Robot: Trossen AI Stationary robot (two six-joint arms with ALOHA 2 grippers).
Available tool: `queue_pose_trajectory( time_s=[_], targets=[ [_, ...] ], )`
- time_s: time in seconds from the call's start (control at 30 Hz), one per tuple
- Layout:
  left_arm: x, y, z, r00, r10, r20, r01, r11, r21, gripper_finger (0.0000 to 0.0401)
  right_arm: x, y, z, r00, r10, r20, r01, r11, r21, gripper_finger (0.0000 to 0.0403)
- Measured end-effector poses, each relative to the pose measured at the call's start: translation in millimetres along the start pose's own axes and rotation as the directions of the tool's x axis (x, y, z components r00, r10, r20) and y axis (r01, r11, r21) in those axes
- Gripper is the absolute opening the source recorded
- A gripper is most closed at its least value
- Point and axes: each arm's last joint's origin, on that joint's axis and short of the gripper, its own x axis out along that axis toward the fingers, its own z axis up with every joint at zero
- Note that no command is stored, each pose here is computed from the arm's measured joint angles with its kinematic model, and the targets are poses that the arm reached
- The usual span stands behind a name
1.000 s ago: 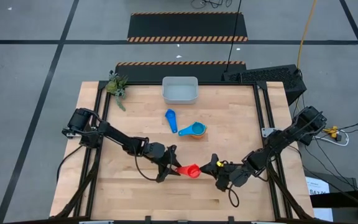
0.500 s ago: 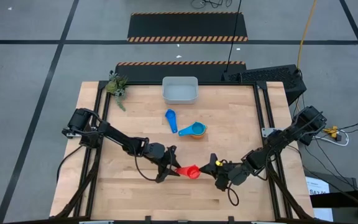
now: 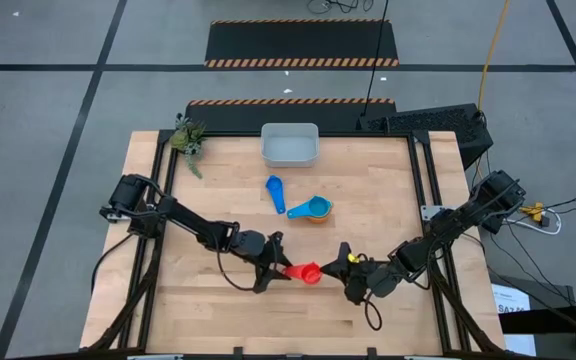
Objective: Nest measuring cups in basket
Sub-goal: Stack the red measuring cup into the light blue measuring cup
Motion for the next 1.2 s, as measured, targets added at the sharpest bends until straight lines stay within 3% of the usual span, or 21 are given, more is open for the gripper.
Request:
queue_pose_trajectory(
  time_s=[0.23,0.43,0.7,0.9,1.13,1.2],
  targets=[
    [-9.0,-4.0,14.3,0.998,0.036,0.046,-0.039,0.997,0.063,0.0244,-0.9,2.4,-0.1,1.000,0.011,-0.007,-0.010,0.997,0.080,0.0000],
    [-30.0,-12.1,32.6,0.992,0.115,0.054,-0.123,0.973,0.196,0.0269,-3.5,-2.2,0.4,1.000,0.000,-0.002,0.000,0.991,0.130,0.0000],
    [-68.6,-22.4,49.5,0.946,0.323,0.025,-0.317,0.906,0.282,0.0270,-18.8,-23.1,1.1,0.995,-0.093,-0.027,0.097,0.955,0.281,0.0000],
    [-88.5,-20.7,50.7,0.850,0.526,-0.003,-0.507,0.821,0.261,0.0271,-33.4,-39.2,-2.4,0.991,-0.127,-0.048,0.136,0.895,0.425,0.0000],
    [-108.3,-19.9,37.2,0.780,0.614,-0.121,-0.571,0.778,0.264,0.0242,-43.6,-45.8,-6.8,0.988,-0.133,-0.080,0.155,0.812,0.563,0.0000],
    [-114.1,-21.5,30.6,0.783,0.611,-0.114,-0.574,0.781,0.247,0.0225,-44.2,-46.1,-7.6,0.986,-0.139,-0.092,0.166,0.797,0.580,0.0000]
  ],
)
